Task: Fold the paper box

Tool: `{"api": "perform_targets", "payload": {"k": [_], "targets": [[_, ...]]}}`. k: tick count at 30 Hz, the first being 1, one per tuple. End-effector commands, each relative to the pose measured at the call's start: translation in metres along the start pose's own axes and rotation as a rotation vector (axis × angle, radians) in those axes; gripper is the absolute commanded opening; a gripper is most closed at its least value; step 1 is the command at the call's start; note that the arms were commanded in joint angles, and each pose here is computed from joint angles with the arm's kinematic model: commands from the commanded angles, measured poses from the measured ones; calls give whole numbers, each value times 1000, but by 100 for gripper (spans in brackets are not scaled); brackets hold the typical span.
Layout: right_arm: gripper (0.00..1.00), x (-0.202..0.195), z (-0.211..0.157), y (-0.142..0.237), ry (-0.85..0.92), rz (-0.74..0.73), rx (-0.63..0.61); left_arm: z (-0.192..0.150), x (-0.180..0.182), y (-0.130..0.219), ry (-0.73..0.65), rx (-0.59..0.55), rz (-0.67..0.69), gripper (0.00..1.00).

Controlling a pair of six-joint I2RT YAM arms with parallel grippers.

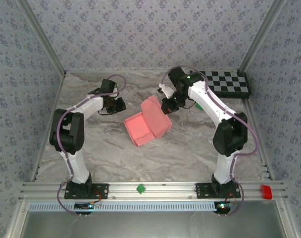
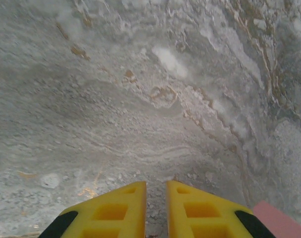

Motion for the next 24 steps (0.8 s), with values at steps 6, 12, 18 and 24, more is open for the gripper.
{"api": "perform_targets", "payload": {"k": [6,12,18,24], "targets": [[1,-9,10,0,92,-111,112,-30,0,-5,11,91,-93,17],[3,-7,23,-2,181,-187,134,-41,4,-10,24,117,-114,16],[4,1,34,0,302,-279,139,-52,7,-12,46,133,-130,16],[6,6,46,-1,460,-383,143,-68,2,-9,58,139,-163,16]]}}
Point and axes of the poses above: each hand's point on the last joint's axis, 136 mm out from that joint toward the fingers, its own y axis back along the fingers, its own x axis along the line the jaws close on, z = x × y, the point moved 3 cm from there along y, back along the fingers, and after that the axes turned 9 degrees about y, right-handed, at the moved point
